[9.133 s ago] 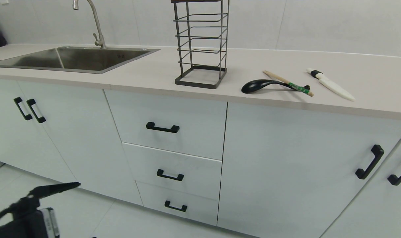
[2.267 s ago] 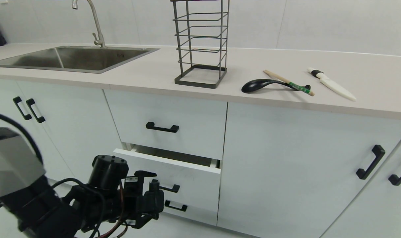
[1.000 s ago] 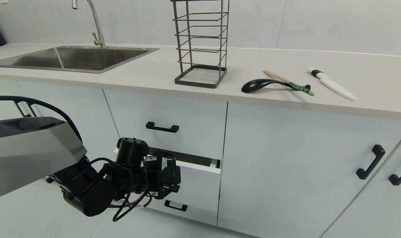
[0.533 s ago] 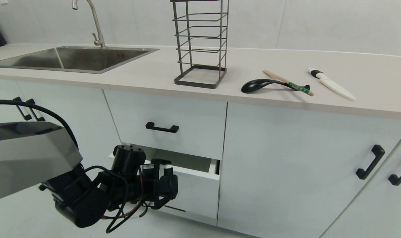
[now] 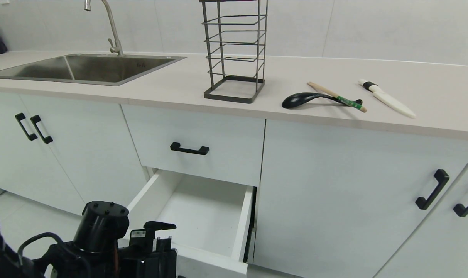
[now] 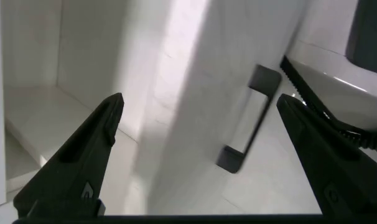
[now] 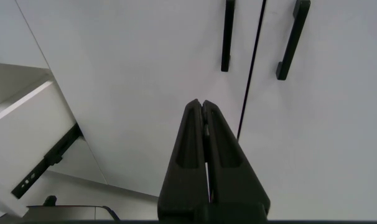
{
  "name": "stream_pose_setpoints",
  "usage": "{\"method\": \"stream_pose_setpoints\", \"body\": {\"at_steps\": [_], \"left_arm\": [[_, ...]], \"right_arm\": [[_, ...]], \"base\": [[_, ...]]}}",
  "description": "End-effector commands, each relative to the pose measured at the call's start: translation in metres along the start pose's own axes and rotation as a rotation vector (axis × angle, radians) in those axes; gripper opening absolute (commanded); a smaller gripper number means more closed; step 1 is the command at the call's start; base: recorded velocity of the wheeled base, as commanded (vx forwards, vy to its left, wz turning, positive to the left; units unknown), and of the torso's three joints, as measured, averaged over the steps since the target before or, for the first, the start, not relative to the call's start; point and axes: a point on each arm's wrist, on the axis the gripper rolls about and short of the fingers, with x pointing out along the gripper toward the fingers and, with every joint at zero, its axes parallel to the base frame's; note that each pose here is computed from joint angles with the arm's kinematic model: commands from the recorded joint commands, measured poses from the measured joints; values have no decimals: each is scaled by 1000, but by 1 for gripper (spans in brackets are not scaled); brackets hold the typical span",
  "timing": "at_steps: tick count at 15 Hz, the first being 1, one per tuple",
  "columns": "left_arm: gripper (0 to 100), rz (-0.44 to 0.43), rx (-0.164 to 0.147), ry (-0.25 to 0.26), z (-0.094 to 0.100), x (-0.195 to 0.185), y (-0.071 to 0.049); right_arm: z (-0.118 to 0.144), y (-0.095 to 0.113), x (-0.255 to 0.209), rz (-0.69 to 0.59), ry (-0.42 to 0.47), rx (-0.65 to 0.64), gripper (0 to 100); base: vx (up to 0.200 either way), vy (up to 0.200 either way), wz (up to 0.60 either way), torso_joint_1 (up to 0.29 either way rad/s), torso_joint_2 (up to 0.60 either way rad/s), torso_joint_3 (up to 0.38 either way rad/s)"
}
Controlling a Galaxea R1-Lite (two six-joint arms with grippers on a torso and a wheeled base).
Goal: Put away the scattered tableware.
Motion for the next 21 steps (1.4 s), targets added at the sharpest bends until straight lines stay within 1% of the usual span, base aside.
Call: {"method": "stream_pose_setpoints", "body": {"at_steps": [1,3,4,5,6,7,8,9,10,11,12,13,14,15,16,17,18,19,20,21], "left_arm": [[100,22,15,-22,4,-8,-2],[100,16,19,-25,5,-9,-4],[100,9,18,-24,4,-11,-7],[100,5,22,-34,6,-14,-10],[100,-19,12,-68,12,-26,-26],[100,-38,-19,-106,18,-35,-36],[100,-39,-58,-158,26,-44,-41],[100,-29,-91,-204,33,-51,-41],[100,10,-149,-256,42,-59,-34],[100,45,-181,-295,47,-64,-28],[100,74,-203,-330,52,-68,-22],[100,122,-265,-396,62,-77,-9],[100,152,-332,-437,68,-81,2],[100,172,-412,-466,72,-84,11],[100,187,-463,-472,71,-85,16],[100,187,-463,-472,71,-85,16],[100,216,-713,-533,57,-100,36],[100,209,-756,-568,50,-104,42],[100,218,-770,-579,40,-108,47],[100,236,-778,-579,33,-110,51]], "right_arm": [[0,0,0,1,2,-1,0],[0,0,0,1,2,0,0],[0,0,0,1,2,0,0],[0,0,0,1,2,0,0],[0,0,0,1,2,0,0],[0,0,0,1,2,0,0],[0,0,0,1,2,0,0],[0,0,0,1,2,0,0],[0,0,0,1,2,0,0],[0,0,0,1,2,0,0],[0,0,0,1,2,-1,0],[0,0,0,1,2,0,0],[0,0,0,1,2,0,0],[0,0,0,1,2,0,0],[0,0,0,1,2,0,0],[0,0,0,1,2,0,0],[0,0,0,1,2,0,0],[0,0,0,1,2,0,0],[0,0,0,1,2,0,0],[0,0,0,1,2,0,0]], "base": [[0,0,0,0,0,0],[0,0,0,0,0,0],[0,0,0,0,0,0],[0,0,0,0,0,0],[0,0,0,0,0,0],[0,0,0,0,0,0],[0,0,0,0,0,0],[0,0,0,0,0,0],[0,0,0,0,0,0],[0,0,0,0,0,0],[0,0,0,0,0,0],[0,0,0,0,0,0],[0,0,0,0,0,0],[0,0,0,0,0,0],[0,0,0,0,0,0],[0,0,0,0,0,0],[0,0,0,0,0,0],[0,0,0,0,0,0],[0,0,0,0,0,0],[0,0,0,0,0,0]]}}
